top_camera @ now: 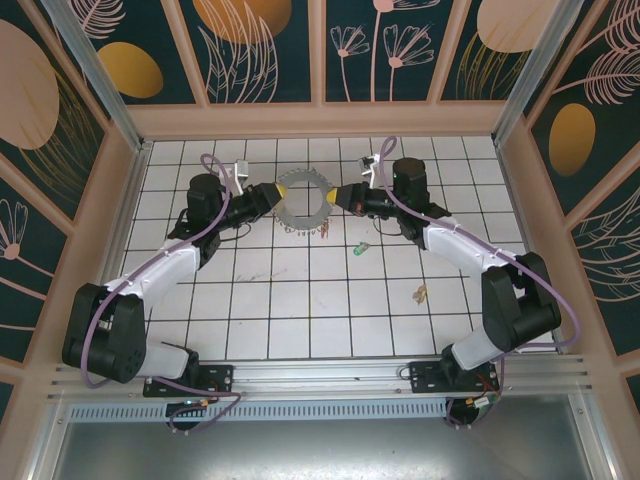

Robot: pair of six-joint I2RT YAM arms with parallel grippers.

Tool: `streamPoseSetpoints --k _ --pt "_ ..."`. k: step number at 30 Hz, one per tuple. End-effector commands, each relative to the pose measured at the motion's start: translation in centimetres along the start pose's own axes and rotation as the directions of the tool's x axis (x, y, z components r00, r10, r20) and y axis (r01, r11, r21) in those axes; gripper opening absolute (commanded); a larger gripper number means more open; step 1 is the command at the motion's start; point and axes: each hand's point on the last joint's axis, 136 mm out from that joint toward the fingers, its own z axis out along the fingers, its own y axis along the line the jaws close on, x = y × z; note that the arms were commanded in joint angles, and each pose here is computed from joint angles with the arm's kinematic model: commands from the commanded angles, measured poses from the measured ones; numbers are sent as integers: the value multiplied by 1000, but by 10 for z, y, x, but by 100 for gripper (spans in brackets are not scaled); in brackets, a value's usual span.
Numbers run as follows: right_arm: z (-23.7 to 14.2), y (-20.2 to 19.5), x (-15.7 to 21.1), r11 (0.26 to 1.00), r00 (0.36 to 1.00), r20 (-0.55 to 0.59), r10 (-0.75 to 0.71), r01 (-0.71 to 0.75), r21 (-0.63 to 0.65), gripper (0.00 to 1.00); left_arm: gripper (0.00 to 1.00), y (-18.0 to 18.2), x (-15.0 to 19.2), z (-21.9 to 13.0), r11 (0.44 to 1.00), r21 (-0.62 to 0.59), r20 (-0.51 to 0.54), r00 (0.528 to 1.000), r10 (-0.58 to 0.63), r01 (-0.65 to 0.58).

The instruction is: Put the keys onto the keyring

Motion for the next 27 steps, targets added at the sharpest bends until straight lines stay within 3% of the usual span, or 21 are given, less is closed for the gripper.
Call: streamPoseSetpoints --k 1,9,14,17,20,23,27 --pt "-9 40 -16 989 993 44 -105 109 -96 6 22 -32 -13 -6 993 77 37 996 82 -84" --pt "-15 49 -16 983 988 64 -140 147 -109 11 0 -53 -19 -9 981 136 41 990 132 -136" --pt "-29 47 -20 981 975 124 -186 191 -31 33 0 -75 -18 -12 958 189 15 976 218 -217" --pt "-46 45 -23 968 951 181 -250 244 58 47 0 -87 -17 -14 924 176 -37 936 351 -339" --pt "-70 46 -26 938 903 260 -341 309 158 50 0 -93 -14 -17 872 158 -116 868 483 -464" --pt "-98 30 -35 900 841 364 -401 287 328 50 0 -98 -11 -21 823 155 -180 804 567 -546" --pt "-135 39 -33 861 699 513 -499 331 387 50 0 -110 -12 -26 778 180 -194 754 628 -602"
